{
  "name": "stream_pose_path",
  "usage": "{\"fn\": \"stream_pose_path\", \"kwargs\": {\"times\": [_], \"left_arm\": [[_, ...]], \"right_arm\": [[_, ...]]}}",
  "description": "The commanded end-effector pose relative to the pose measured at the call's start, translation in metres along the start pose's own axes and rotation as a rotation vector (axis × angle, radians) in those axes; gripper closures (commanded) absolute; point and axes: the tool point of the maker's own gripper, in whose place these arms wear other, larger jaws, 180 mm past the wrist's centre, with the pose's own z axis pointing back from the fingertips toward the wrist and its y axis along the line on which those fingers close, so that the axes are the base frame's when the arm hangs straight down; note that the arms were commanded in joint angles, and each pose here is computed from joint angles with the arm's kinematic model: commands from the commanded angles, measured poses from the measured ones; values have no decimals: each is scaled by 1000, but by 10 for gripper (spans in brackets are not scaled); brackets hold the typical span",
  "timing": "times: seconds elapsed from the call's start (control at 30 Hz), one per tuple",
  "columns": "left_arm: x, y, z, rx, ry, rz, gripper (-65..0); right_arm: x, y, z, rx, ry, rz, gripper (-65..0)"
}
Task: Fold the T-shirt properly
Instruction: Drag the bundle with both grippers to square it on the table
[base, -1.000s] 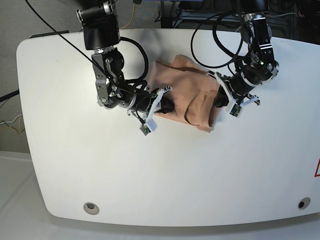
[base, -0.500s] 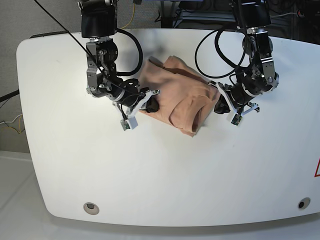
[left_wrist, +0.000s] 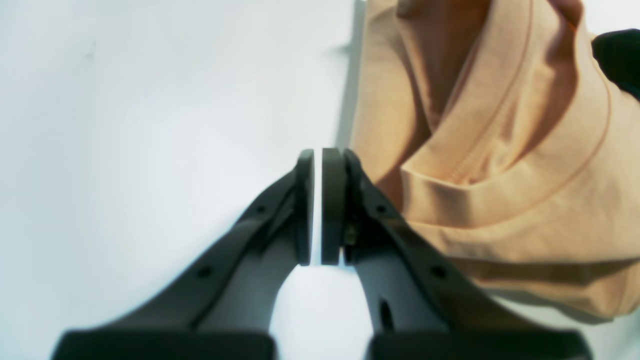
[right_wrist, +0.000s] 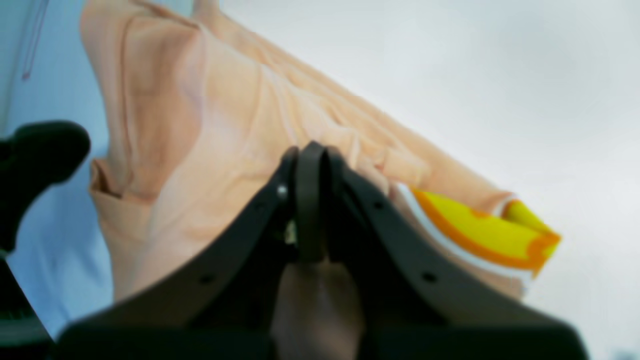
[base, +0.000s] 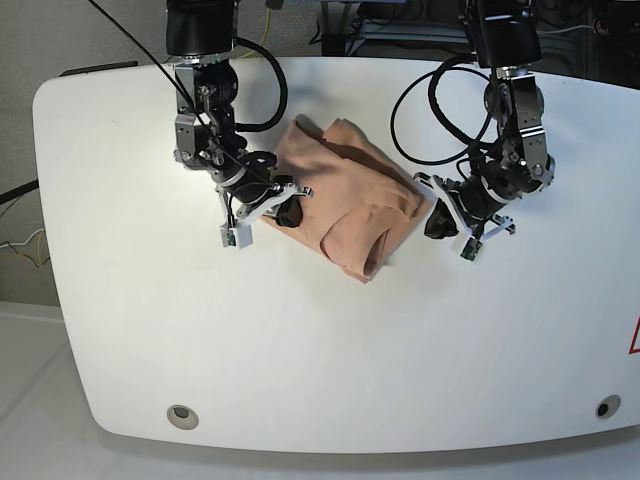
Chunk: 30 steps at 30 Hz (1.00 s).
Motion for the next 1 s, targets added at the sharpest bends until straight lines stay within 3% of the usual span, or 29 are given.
{"fn": "stream_pose_path", "kwargs": {"times": [0.0,0.23,0.53,0.97], "left_arm": [[20,5,1,10,-49,-34,-17],[22,6,1,15,-45,-52,-17],[27,3,10,31,-42,-83,-17],[44,-2,34,77,-56,-161,-17]], "right_arm": [[-5,-9,2,-46,11,-14,-21],[-5,-4,0,-70,-17,-73,-11],[33,20,7,-23,-108,-32,0],[71,56,10,51,-161,-4,0]]}}
